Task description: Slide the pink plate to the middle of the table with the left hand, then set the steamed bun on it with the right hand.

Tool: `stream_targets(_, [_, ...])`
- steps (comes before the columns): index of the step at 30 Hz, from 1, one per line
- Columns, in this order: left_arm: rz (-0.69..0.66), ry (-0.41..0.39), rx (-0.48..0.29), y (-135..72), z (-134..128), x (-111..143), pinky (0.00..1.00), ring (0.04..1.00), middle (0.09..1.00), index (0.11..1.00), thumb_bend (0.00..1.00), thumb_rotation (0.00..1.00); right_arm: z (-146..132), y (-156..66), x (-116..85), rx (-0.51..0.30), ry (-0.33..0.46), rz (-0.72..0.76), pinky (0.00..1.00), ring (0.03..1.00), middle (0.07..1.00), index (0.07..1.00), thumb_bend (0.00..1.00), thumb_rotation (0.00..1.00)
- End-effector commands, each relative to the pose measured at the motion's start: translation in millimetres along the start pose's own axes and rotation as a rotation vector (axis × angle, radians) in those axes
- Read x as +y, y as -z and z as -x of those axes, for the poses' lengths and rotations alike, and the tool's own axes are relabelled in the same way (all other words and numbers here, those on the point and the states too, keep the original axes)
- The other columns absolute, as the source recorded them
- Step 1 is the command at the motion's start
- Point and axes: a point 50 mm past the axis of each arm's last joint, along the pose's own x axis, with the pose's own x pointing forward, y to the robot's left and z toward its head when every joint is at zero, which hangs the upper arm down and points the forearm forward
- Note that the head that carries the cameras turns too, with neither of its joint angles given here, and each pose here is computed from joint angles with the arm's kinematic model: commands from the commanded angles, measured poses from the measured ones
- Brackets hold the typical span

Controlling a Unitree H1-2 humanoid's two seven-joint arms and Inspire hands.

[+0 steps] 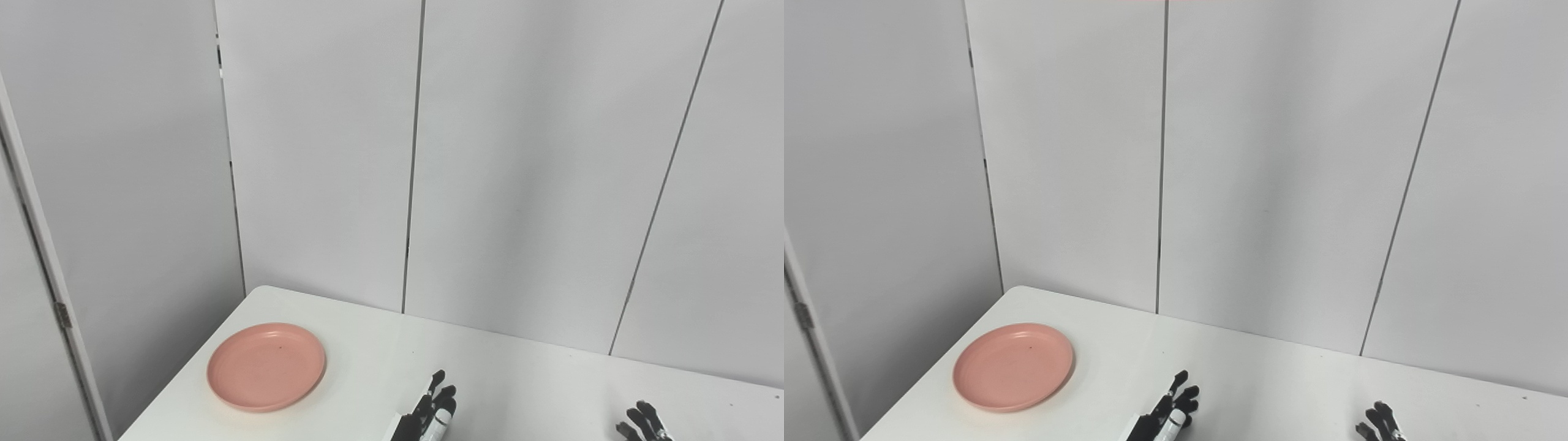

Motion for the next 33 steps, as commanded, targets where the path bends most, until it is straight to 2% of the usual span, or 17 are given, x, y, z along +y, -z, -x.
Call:
stream_targets(1, [0.03, -0.006, 0.057, 21, 14, -6, 0.94, 0.915, 0.935, 0.973, 0.58, 0.91, 37, 36, 3, 0.123, 0.028, -0.021, 0.92, 0.894, 0.935, 0.94, 0.53, 1.0])
stream_targets(3, [0.034, -0.022, 0.029, 17, 13, -3, 0.94, 0.91, 0.935, 0.977, 0.56, 0.89, 37, 34, 5, 0.12, 0.027, -0.02, 0.91, 0.891, 0.933, 0.941, 0.54, 1.0])
stream_targets(5, [0.04, -0.039, -0.017, 7, 10, 1, 0.94, 0.901, 0.93, 0.971, 0.59, 0.89, 38, 33, 6, 0.118, 0.026, -0.018, 0.91, 0.887, 0.928, 0.939, 0.56, 1.0])
stream_targets(8, [0.048, -0.065, -0.12, -18, 0, 9, 0.93, 0.882, 0.909, 0.956, 0.61, 0.88, 39, 30, 8, 0.114, 0.027, -0.017, 0.9, 0.878, 0.921, 0.931, 0.58, 1.0])
stream_targets(10, [0.024, -0.081, -0.206, -39, -8, 16, 0.87, 0.84, 0.874, 0.944, 0.62, 0.88, 40, 29, 9, 0.114, 0.032, -0.027, 0.88, 0.87, 0.917, 0.927, 0.59, 1.0])
stream_targets(13, [-0.002, -0.104, -0.34, -74, -22, 32, 0.79, 0.775, 0.806, 0.883, 0.61, 0.89, 41, 28, 9, 0.118, 0.037, -0.035, 0.88, 0.868, 0.919, 0.93, 0.61, 1.0])
stream_targets(15, [-0.024, -0.131, -0.424, -94, -32, 42, 0.72, 0.717, 0.739, 0.817, 0.66, 0.87, 42, 26, 8, 0.125, 0.035, -0.027, 0.89, 0.867, 0.919, 0.93, 0.62, 1.0])
stream_targets(17, [-0.066, -0.209, -0.503, -118, -45, 59, 0.71, 0.7, 0.722, 0.802, 0.7, 0.89, 44, 25, 7, 0.132, 0.038, -0.023, 0.88, 0.862, 0.914, 0.924, 0.62, 1.0])
stream_targets(20, [-0.072, -0.292, -0.586, -140, -54, 81, 0.72, 0.699, 0.715, 0.793, 0.71, 0.88, 48, 23, 4, 0.133, 0.043, -0.022, 0.87, 0.854, 0.908, 0.914, 0.64, 1.0])
stream_targets(24, [-0.015, -0.338, -0.636, -154, -59, 106, 0.68, 0.703, 0.719, 0.774, 0.8, 0.82, 52, 22, 0, 0.131, 0.045, -0.016, 0.88, 0.856, 0.912, 0.91, 0.64, 1.0])
stream_targets(28, [-0.028, -0.402, -0.633, -158, -59, 134, 0.7, 0.712, 0.735, 0.751, 0.87, 0.8, 56, 20, -4, 0.139, 0.043, -0.011, 0.88, 0.857, 0.912, 0.902, 0.63, 1.0])
stream_targets(33, [-0.037, -0.504, -0.605, -155, -60, 167, 0.71, 0.719, 0.738, 0.747, 0.87, 0.81, 56, 18, -6, 0.14, 0.044, -0.004, 0.87, 0.849, 0.911, 0.889, 0.63, 1.0])
